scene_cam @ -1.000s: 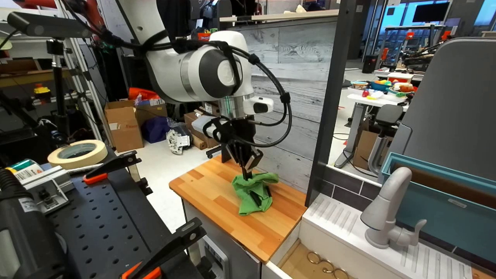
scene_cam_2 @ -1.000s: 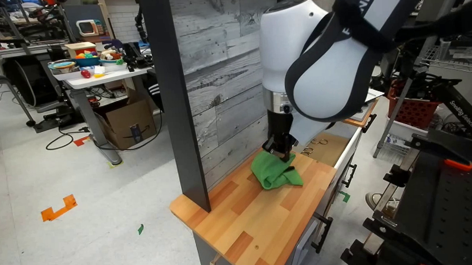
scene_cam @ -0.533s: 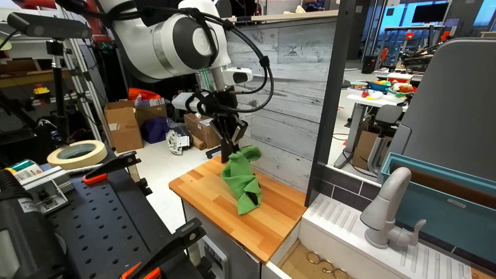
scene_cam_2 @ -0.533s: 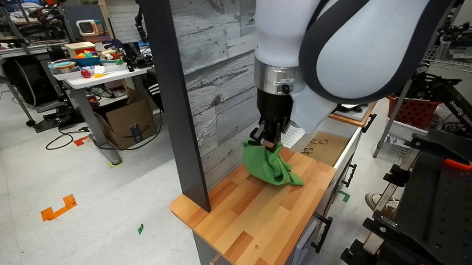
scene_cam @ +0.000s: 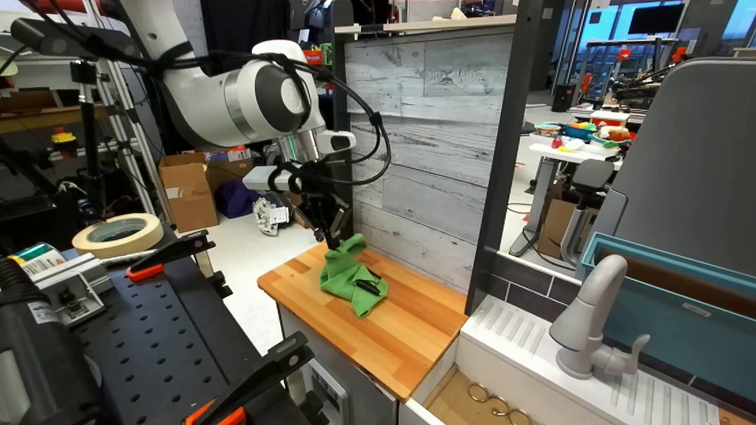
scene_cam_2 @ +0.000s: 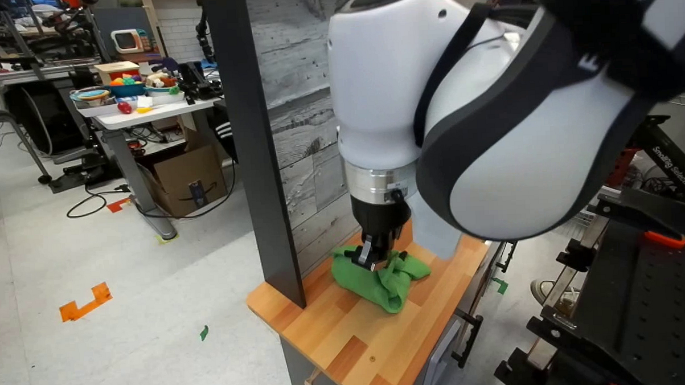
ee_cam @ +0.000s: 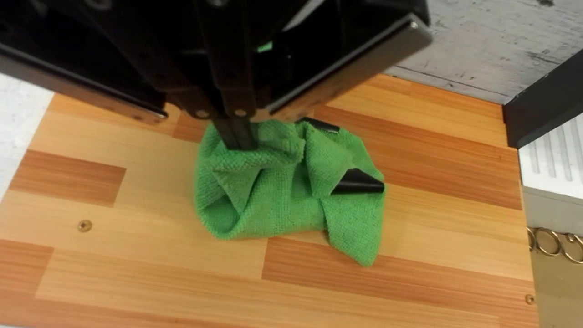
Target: Unfold the towel
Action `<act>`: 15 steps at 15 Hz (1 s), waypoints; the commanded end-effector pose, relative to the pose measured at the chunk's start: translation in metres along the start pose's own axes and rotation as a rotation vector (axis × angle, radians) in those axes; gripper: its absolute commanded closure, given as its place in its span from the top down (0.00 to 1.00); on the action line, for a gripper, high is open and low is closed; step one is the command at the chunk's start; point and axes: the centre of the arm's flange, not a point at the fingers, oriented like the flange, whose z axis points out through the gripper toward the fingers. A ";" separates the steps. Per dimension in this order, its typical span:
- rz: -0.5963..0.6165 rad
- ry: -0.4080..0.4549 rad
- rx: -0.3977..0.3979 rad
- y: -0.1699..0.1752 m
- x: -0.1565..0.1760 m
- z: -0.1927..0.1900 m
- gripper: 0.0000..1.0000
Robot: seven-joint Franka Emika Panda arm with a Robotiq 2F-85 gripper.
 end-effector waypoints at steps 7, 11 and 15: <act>-0.224 0.013 0.019 -0.047 0.023 0.053 0.00; -0.283 0.047 0.050 -0.063 0.025 0.043 0.00; -0.329 0.046 0.048 -0.064 0.021 0.043 0.40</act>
